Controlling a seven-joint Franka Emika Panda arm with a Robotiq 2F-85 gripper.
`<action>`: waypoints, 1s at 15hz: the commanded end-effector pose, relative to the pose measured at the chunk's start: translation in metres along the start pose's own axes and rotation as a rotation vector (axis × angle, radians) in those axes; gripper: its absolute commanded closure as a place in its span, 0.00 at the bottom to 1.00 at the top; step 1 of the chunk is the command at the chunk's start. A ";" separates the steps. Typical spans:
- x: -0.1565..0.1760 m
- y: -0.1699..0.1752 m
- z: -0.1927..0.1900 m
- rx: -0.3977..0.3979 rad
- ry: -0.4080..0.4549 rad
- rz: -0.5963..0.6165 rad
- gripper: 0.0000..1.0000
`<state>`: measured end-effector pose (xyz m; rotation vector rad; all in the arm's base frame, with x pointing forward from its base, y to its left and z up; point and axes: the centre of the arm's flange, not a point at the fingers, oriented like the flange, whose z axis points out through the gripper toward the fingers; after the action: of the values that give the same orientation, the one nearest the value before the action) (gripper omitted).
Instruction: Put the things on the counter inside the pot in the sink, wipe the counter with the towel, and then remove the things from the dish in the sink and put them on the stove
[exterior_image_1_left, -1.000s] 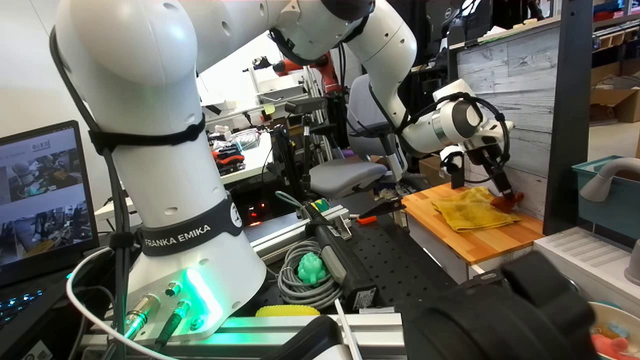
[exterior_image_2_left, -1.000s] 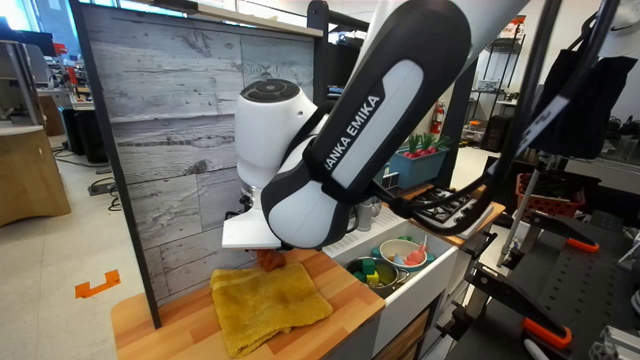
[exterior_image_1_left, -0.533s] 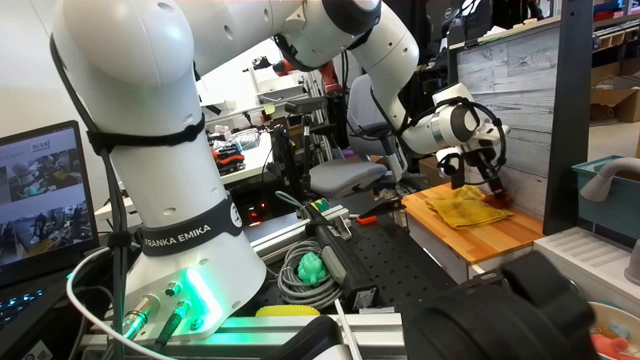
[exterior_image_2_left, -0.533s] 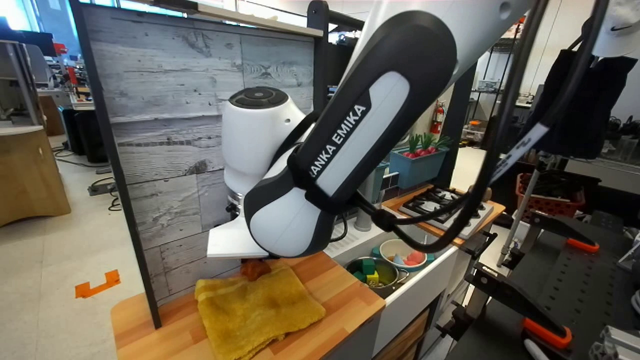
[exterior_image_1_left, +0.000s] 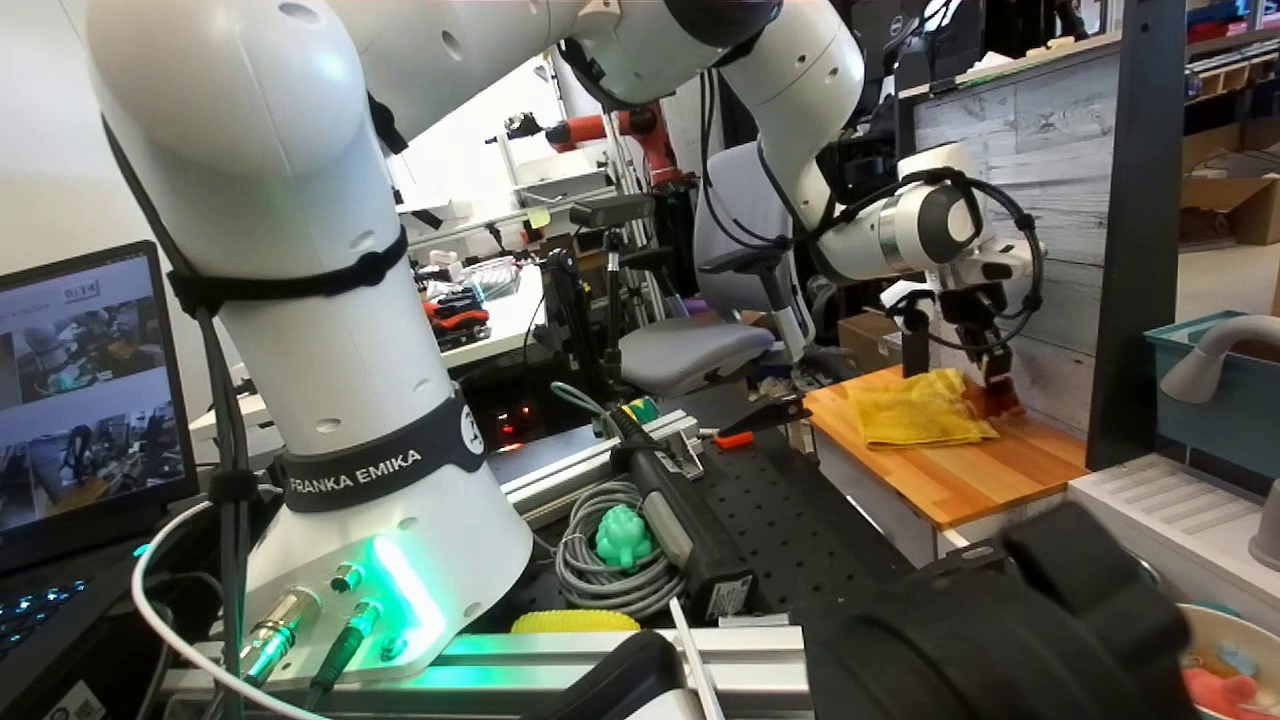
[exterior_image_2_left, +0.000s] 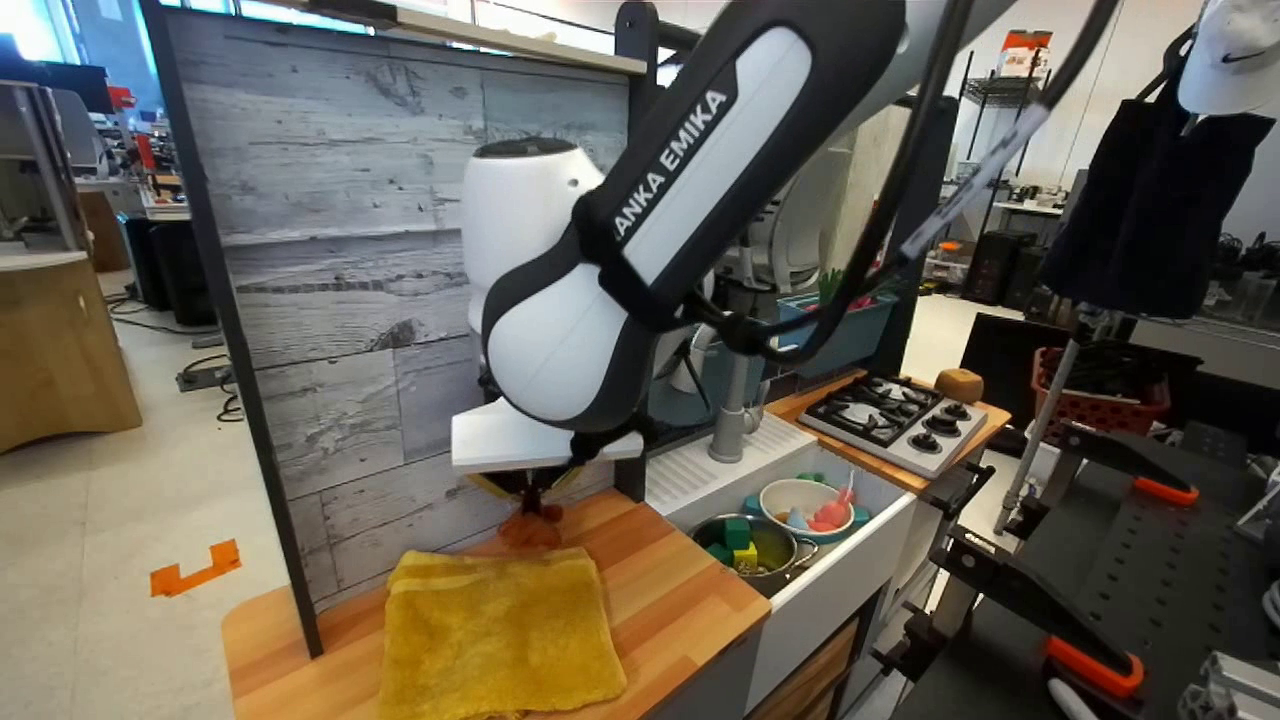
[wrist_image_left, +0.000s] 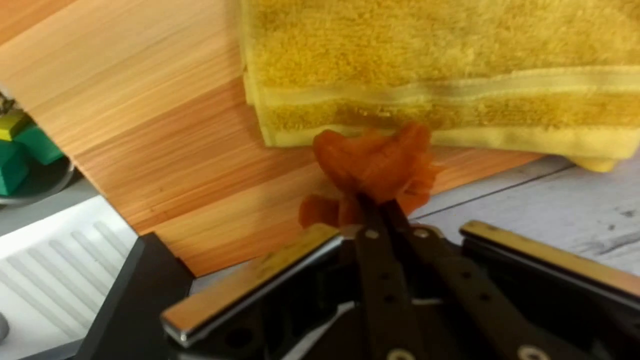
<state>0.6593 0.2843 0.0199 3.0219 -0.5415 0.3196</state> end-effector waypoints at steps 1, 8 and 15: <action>0.007 0.056 -0.056 -0.003 -0.025 0.040 0.99; -0.005 0.145 -0.010 -0.305 -0.095 0.243 0.99; -0.007 0.183 0.012 -0.376 -0.091 0.380 0.68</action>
<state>0.5982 0.1132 0.0087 2.5816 -1.0188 0.0887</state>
